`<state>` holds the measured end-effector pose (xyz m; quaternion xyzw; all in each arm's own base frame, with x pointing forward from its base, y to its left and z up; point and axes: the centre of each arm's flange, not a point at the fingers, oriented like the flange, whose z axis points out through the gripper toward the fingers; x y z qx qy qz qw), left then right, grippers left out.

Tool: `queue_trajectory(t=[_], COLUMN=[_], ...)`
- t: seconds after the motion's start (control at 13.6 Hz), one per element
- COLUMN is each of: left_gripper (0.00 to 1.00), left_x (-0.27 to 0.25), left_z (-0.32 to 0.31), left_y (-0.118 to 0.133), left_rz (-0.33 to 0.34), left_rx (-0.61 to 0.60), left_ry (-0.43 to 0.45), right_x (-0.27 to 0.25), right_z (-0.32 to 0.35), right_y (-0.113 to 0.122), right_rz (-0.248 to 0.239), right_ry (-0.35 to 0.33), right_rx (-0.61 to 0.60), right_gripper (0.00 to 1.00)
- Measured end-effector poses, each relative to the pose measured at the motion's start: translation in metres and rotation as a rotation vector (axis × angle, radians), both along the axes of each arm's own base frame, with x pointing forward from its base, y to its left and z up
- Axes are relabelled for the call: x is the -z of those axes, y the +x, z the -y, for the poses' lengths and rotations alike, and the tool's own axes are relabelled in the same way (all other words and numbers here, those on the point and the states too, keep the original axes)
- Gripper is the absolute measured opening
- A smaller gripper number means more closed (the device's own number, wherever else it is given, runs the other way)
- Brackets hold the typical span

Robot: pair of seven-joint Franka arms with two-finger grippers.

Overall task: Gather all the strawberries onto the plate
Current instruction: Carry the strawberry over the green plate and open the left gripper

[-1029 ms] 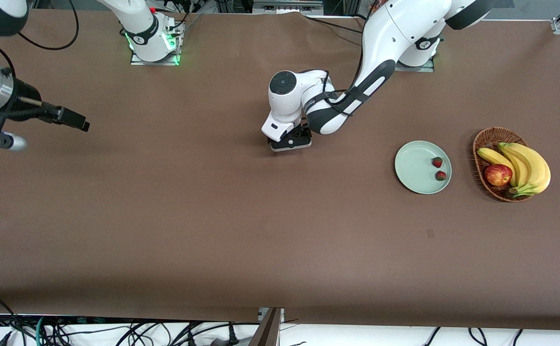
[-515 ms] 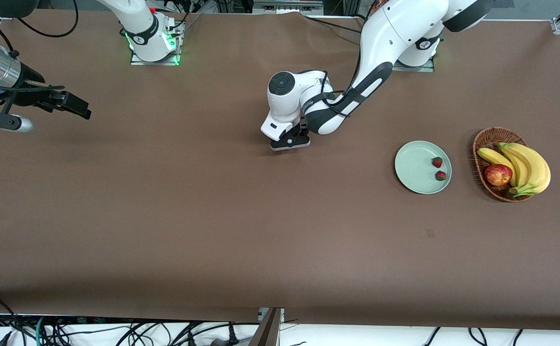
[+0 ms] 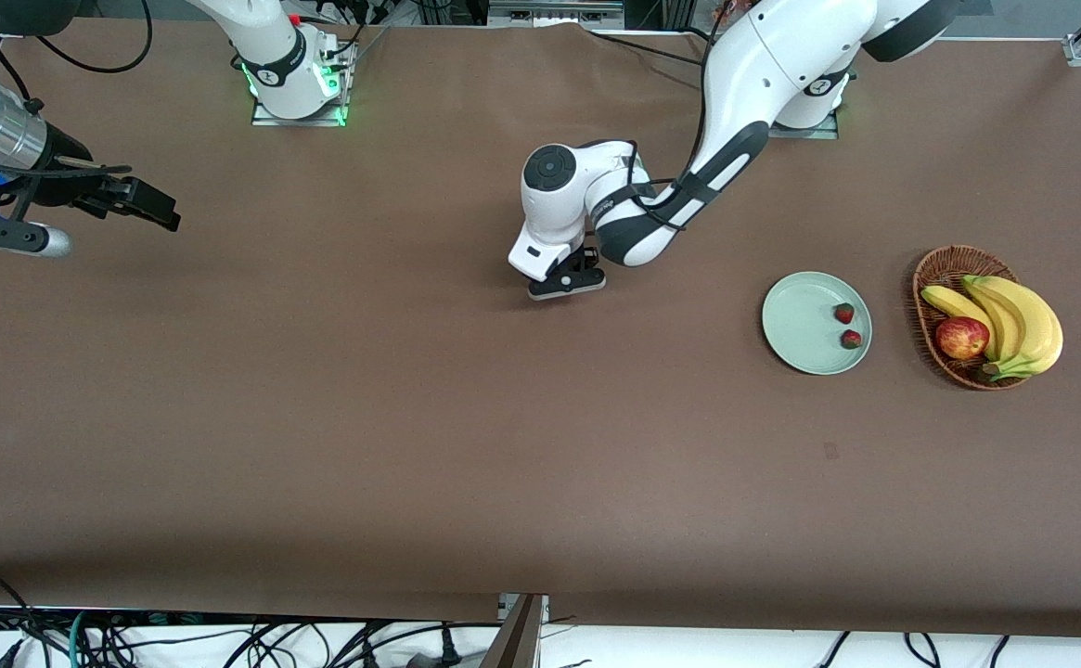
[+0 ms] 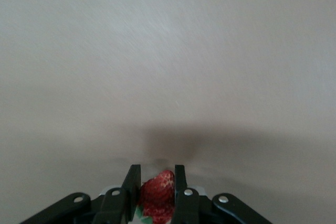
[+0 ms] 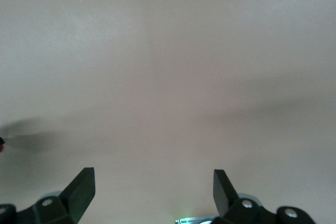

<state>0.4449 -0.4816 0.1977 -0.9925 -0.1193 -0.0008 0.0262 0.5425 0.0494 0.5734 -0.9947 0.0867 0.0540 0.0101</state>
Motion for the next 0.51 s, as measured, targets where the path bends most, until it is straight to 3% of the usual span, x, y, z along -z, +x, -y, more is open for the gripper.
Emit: queue_trajectory(t=[0.22,0.51], left_gripper=[0.3,0.3], left_x=[-0.041,-0.066], left_z=[-0.073,-0.252], left_y=[0.056,0.132], left_rz=[-0.078,-0.199], left_rx=[-0.057,-0.105], left_ry=[0.023,0.045], right_x=[0.001,0.003], right_z=[-0.001,-0.002], right_y=[0.001,0.002], right_rz=[0.001,-0.001], right_ry=[-0.001,-0.002], right_rx=[-0.002,-0.002], right_gripper=[1.0,1.0])
